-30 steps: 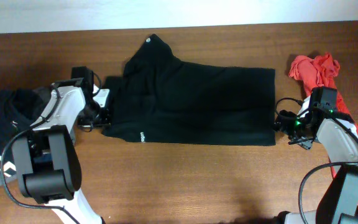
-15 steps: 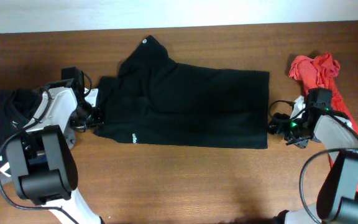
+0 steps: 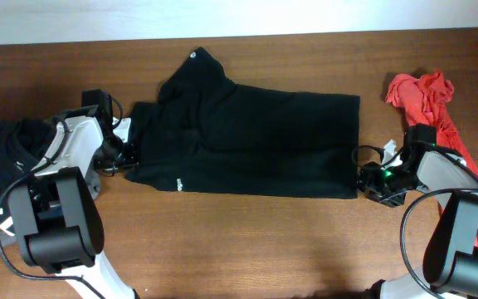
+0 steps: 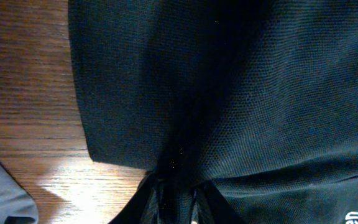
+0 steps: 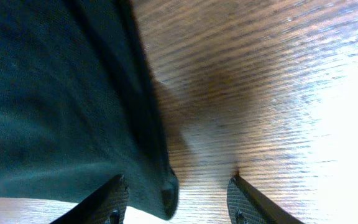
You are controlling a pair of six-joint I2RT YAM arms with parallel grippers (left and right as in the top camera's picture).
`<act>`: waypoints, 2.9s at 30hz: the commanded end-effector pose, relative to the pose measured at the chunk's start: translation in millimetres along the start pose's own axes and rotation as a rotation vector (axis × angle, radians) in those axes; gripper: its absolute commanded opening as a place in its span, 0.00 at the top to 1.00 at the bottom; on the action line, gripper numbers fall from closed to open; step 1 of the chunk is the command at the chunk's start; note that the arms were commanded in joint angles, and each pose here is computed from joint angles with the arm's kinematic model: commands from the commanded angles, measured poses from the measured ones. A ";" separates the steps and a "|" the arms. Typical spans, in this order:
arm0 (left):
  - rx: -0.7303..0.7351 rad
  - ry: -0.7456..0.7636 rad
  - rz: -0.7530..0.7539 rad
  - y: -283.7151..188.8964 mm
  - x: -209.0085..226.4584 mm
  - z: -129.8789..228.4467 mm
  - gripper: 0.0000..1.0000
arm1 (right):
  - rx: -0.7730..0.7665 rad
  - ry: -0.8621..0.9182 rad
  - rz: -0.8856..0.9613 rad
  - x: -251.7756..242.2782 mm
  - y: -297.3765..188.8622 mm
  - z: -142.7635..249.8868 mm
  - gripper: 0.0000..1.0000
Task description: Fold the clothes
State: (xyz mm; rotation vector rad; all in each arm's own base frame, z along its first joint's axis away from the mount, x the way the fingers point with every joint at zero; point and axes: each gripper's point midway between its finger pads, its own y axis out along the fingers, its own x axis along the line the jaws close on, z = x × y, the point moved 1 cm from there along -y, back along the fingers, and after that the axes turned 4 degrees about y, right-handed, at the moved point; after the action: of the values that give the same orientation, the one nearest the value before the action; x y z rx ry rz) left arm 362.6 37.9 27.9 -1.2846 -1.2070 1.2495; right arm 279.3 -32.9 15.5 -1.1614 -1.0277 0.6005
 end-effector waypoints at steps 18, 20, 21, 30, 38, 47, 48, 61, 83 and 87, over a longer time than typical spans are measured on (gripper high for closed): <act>-0.005 -0.005 0.014 -7.1 -2.1 -0.6 0.79 | 0.039 0.007 -0.073 4.3 13.7 14.0 0.93; 0.000 -0.006 0.015 -7.6 -1.9 0.4 0.79 | 0.024 0.029 -0.053 -0.4 13.4 10.5 0.96; 0.002 -0.006 0.014 -7.9 -1.9 0.8 0.80 | 0.017 0.054 -0.023 -6.1 13.3 9.1 0.96; 0.004 0.003 -0.058 -29.5 9.0 -4.7 0.94 | -0.007 0.139 0.132 -39.4 8.4 7.2 0.96; 0.021 0.020 -0.163 -38.5 25.3 -1.4 0.99 | -0.009 0.148 0.190 -48.6 6.9 8.4 0.96; -0.010 0.006 -0.107 -37.3 16.4 -7.8 0.64 | -0.001 0.100 0.084 -31.1 8.5 6.8 0.81; -0.012 0.006 -0.108 -37.9 16.5 -8.2 0.62 | -0.005 0.093 0.068 -28.0 7.2 5.2 0.73; -0.376 0.212 0.261 -148.5 -59.3 -79.7 0.39 | -0.238 -0.023 -0.161 43.3 -84.5 -47.8 0.47; -0.811 0.338 0.389 -58.3 -149.6 -269.9 0.38 | -0.246 -0.211 -0.338 116.8 -104.6 -47.7 0.37; -0.850 0.357 0.387 -37.2 -156.0 -292.0 0.38 | -0.241 -0.207 -0.333 115.8 -104.1 -46.8 0.37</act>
State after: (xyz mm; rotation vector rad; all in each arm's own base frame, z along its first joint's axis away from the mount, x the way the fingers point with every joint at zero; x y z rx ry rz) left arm 639.0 -102.1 82.5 -2.2758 -1.3019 0.7153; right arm 357.1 5.6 138.7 -1.1168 -1.4258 0.3502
